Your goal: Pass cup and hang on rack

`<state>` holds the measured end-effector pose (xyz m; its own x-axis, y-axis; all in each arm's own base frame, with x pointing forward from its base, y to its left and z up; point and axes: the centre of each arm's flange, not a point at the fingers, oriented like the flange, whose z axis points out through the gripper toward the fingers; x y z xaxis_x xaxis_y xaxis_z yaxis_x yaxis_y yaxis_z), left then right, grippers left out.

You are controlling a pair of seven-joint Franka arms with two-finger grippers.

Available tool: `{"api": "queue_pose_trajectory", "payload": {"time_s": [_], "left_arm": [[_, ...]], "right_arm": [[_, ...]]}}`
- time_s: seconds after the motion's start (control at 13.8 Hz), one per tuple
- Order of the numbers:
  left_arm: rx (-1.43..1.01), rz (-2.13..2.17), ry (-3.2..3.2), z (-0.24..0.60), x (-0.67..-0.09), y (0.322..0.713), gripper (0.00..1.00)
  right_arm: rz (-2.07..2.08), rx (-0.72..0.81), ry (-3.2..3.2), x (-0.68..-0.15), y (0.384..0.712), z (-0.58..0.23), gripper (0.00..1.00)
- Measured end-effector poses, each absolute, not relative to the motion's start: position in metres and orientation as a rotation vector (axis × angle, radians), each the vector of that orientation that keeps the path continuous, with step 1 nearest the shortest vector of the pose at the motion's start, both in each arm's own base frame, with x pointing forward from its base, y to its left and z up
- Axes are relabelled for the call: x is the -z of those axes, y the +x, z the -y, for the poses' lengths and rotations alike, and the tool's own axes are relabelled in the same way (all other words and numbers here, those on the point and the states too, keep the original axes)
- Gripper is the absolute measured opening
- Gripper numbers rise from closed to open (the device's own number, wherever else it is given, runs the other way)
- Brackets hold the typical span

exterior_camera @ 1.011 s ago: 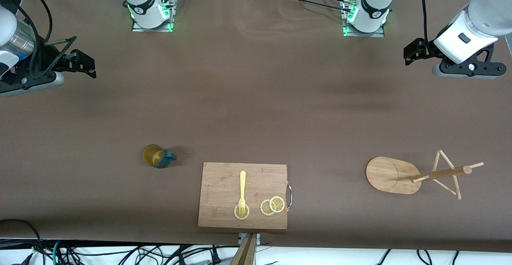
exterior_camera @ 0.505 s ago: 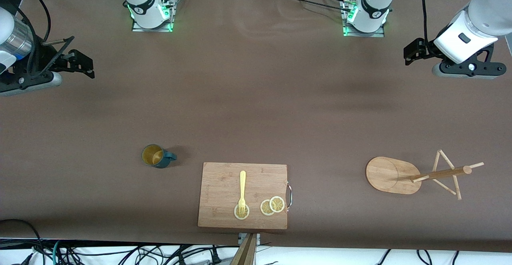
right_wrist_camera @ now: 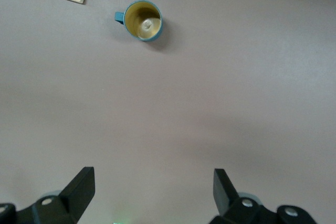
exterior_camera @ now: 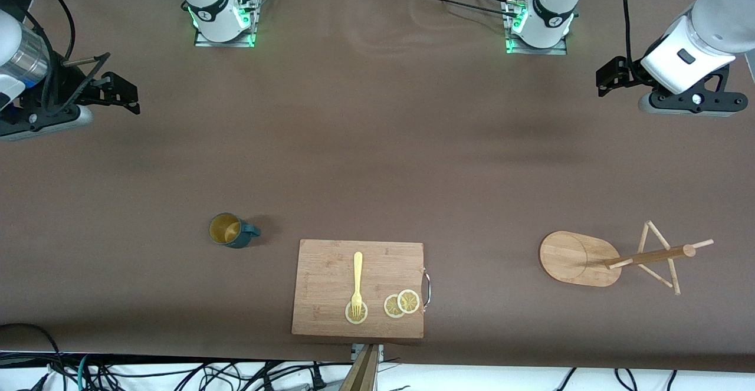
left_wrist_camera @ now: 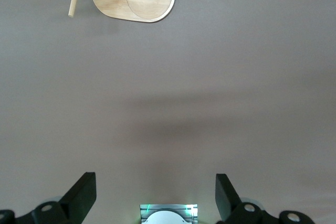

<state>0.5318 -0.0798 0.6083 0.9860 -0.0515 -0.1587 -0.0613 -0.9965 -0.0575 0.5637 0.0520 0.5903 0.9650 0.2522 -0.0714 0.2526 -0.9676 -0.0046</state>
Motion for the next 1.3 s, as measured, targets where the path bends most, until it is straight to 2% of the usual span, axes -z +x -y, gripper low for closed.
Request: {"api": "queue_pose_trajectory", "payload": {"time_s": [1.3], "left_arm": [[-0.243, -0.085, -3.069, 0.079, -0.608, 0.532, 1.00]], "right_arm": [[-0.401, 0.138, 3.110, -0.576, 0.571, -0.053, 1.00]]}}
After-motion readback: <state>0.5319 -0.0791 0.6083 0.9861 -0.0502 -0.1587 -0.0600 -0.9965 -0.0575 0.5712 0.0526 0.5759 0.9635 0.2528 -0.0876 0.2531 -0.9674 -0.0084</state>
